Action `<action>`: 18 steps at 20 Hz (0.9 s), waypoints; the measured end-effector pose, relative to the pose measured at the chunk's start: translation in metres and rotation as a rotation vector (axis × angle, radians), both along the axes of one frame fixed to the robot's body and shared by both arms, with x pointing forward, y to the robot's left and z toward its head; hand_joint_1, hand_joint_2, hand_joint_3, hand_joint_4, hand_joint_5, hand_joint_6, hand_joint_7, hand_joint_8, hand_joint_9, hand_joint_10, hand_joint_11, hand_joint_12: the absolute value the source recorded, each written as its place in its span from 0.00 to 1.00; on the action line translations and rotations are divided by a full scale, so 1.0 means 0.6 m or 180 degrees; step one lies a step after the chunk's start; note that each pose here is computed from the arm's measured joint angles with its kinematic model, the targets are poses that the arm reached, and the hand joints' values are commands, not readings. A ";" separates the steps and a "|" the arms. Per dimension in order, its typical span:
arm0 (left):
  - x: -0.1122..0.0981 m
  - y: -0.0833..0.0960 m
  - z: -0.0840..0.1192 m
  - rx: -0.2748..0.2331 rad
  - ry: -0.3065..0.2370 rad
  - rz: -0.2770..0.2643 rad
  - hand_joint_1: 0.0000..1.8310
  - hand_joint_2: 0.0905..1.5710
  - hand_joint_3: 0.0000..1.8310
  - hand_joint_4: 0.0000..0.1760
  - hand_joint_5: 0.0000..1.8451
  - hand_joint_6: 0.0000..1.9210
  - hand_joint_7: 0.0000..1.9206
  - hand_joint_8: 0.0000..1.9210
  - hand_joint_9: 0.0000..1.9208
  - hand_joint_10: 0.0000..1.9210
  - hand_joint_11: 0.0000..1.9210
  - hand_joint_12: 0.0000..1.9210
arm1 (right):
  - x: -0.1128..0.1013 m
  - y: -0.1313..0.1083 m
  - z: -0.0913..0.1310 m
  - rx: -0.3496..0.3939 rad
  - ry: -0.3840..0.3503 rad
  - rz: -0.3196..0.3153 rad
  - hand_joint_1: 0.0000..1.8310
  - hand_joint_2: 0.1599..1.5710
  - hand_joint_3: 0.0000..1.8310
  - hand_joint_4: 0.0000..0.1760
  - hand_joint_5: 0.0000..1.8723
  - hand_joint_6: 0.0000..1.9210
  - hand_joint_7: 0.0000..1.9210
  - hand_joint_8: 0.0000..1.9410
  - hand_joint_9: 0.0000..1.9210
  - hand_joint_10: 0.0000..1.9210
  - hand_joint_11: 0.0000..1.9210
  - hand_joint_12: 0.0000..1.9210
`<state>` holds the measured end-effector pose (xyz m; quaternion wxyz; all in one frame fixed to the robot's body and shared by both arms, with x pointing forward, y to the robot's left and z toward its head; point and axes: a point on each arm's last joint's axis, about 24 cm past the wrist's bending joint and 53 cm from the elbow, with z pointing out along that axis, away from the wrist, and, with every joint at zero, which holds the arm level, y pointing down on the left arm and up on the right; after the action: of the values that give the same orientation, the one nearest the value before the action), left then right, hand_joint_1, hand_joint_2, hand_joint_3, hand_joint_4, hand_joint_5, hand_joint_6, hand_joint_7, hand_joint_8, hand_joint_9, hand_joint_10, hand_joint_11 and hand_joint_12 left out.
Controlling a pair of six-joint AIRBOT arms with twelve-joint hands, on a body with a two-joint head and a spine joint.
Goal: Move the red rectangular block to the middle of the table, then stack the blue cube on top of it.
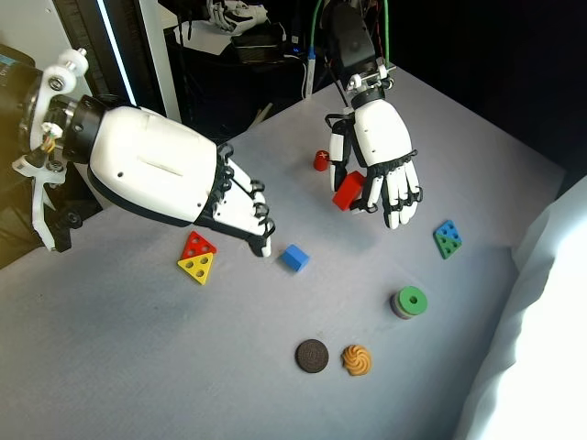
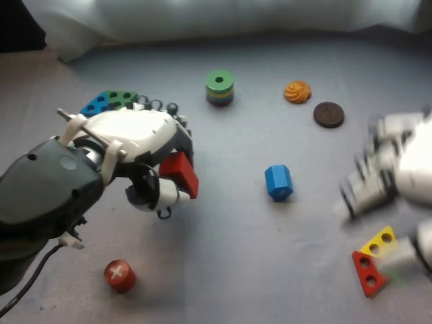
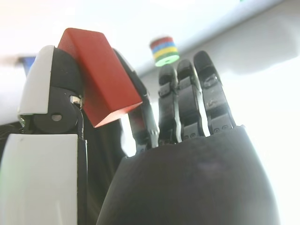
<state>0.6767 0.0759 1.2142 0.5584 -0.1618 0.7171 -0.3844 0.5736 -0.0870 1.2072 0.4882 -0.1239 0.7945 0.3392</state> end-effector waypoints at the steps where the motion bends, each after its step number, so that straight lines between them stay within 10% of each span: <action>1: 0.002 0.001 -0.003 0.0006 0.0007 0.0009 0.59 0.72 0.00 0.00 0.50 0.56 0.13 0.00 0.08 0.00 0.00 0.26 | -0.004 -0.001 -0.011 -0.0041 0.0071 -0.0011 0.04 0.77 0.00 0.00 0.24 0.00 0.22 0.00 0.20 0.00 0.00 0.43; 18: 0.010 -0.015 -0.036 0.0109 -0.0036 -0.0077 0.59 0.72 0.00 0.00 0.49 0.57 0.13 0.00 0.08 0.00 0.00 0.27 | 0.039 0.005 0.099 0.0601 -0.0488 0.0053 0.03 0.77 0.00 0.00 0.25 0.00 0.23 0.00 0.21 0.00 0.00 0.45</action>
<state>0.6825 0.0670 1.1925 0.5605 -0.1413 0.7223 -0.3796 0.5973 -0.0842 1.2664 0.5541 -0.1096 0.7184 0.4061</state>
